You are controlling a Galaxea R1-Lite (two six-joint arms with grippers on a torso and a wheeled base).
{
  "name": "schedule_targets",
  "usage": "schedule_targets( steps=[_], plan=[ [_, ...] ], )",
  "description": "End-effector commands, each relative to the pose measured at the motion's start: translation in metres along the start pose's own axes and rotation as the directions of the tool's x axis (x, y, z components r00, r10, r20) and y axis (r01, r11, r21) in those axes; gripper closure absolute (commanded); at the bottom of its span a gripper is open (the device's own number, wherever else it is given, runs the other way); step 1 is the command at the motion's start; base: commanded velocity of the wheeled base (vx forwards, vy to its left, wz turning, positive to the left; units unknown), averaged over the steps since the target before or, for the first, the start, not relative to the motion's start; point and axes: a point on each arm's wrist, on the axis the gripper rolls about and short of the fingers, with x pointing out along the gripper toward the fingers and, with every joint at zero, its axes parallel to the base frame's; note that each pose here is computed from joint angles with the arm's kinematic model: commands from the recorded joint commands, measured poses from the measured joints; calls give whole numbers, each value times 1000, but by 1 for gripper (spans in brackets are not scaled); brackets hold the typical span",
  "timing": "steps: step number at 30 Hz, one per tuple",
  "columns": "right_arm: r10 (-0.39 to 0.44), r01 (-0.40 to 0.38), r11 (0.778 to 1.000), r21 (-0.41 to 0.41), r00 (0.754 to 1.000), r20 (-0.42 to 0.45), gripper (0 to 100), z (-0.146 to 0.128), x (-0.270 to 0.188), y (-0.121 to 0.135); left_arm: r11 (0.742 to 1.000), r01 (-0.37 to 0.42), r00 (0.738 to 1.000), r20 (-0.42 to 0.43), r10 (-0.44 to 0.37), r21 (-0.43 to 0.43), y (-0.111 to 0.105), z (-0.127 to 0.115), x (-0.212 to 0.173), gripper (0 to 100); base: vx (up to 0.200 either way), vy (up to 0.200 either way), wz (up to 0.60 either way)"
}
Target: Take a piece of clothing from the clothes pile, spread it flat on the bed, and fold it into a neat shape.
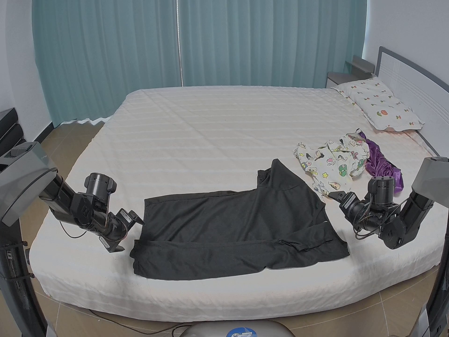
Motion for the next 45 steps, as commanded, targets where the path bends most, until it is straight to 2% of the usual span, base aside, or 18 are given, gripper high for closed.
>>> schedule_targets(
  steps=[1,15,18,20,23,34,41,45],
  plan=[
    [-14,15,1000,4,1000,-17,0,-4,3,-5,1000,1,1000,2,-1,-1,0,0,-1,0,0,-200,0],
    [-27,27,1000,1,999,-35,0,-9,3,-8,1000,3,1000,5,-3,-3,0,2,-1,0,0,-14,0],
    [-32,32,999,0,999,-39,0,-11,3,-9,1000,6,1000,10,-5,-27,-1,2,-1,0,0,0,0],
    [-39,39,999,-5,998,-47,0,-13,5,-12,996,28,999,23,-26,-83,-5,6,-4,0,0,0,0],
    [-38,38,999,-5,998,-46,0,-13,5,-11,994,31,999,26,-28,-103,-4,8,-4,0,0,0,0],
    [-43,43,999,-6,998,-52,0,-15,6,-13,995,18,1000,21,-16,-95,-2,5,-4,0,0,0,0],
    [-42,42,999,-6,998,-51,0,-15,6,-12,995,20,1000,19,-18,-100,-1,5,-4,0,200,0,0],
    [-42,42,999,-8,998,-51,0,-15,6,-12,995,28,999,22,-25,-97,-2,6,-5,0,0,0,0]
  ],
)
